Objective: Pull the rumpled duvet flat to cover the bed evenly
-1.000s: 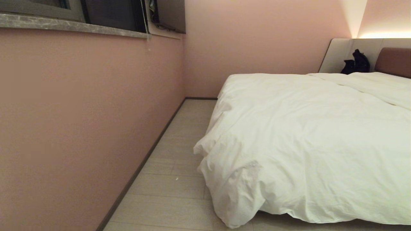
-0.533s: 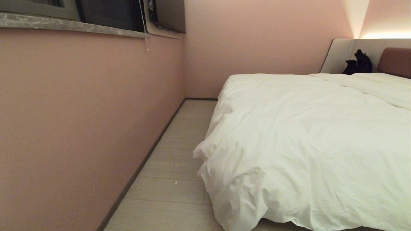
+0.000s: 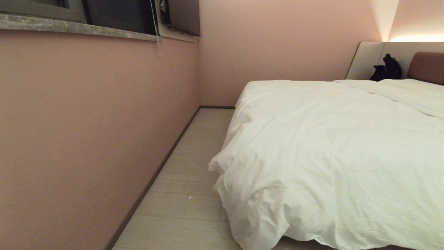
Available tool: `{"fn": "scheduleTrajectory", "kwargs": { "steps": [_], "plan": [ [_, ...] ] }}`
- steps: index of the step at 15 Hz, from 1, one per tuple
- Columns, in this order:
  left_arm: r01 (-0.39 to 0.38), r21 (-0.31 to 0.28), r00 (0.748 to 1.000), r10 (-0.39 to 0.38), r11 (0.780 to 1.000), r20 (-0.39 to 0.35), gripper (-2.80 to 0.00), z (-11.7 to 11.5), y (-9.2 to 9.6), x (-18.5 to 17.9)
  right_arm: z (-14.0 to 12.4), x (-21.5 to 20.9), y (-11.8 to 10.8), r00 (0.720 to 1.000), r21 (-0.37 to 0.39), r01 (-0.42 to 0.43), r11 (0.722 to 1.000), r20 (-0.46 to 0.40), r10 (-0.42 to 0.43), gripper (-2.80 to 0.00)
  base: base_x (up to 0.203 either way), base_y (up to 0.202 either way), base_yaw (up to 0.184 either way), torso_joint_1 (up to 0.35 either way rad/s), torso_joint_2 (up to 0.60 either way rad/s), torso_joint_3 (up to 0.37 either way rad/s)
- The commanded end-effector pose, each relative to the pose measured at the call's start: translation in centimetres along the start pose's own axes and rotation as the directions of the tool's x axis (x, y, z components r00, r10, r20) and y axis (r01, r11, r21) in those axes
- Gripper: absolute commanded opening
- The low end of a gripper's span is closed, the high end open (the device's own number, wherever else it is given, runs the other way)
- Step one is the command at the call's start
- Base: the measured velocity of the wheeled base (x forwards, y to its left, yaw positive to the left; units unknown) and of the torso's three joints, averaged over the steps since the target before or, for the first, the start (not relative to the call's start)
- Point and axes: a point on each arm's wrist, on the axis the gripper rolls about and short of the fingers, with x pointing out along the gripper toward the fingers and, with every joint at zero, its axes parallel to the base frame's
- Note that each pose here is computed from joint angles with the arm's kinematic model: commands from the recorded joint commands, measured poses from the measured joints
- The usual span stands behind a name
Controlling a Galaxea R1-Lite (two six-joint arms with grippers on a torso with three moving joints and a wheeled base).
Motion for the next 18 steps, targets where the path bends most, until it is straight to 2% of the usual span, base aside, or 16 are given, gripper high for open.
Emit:
{"fn": "scheduleTrajectory", "kwargs": {
  "steps": [1,18],
  "plan": [
    [0.000,0.001,1.000,0.000,1.000,-0.001,-2.80,-0.01,0.00,0.00,0.00,0.01,0.00,1.000,0.000,-0.001,1.000,-0.001,0.001,-2.80,0.000,0.000,0.000,0.000,0.00,0.000],
    [0.000,0.000,1.000,0.000,1.000,-0.001,-2.80,-0.01,0.00,0.00,0.00,0.00,-0.02,1.000,0.009,0.010,1.000,0.001,-0.010,-2.80,0.000,0.000,0.000,0.000,0.00,0.000]
  ]
}}
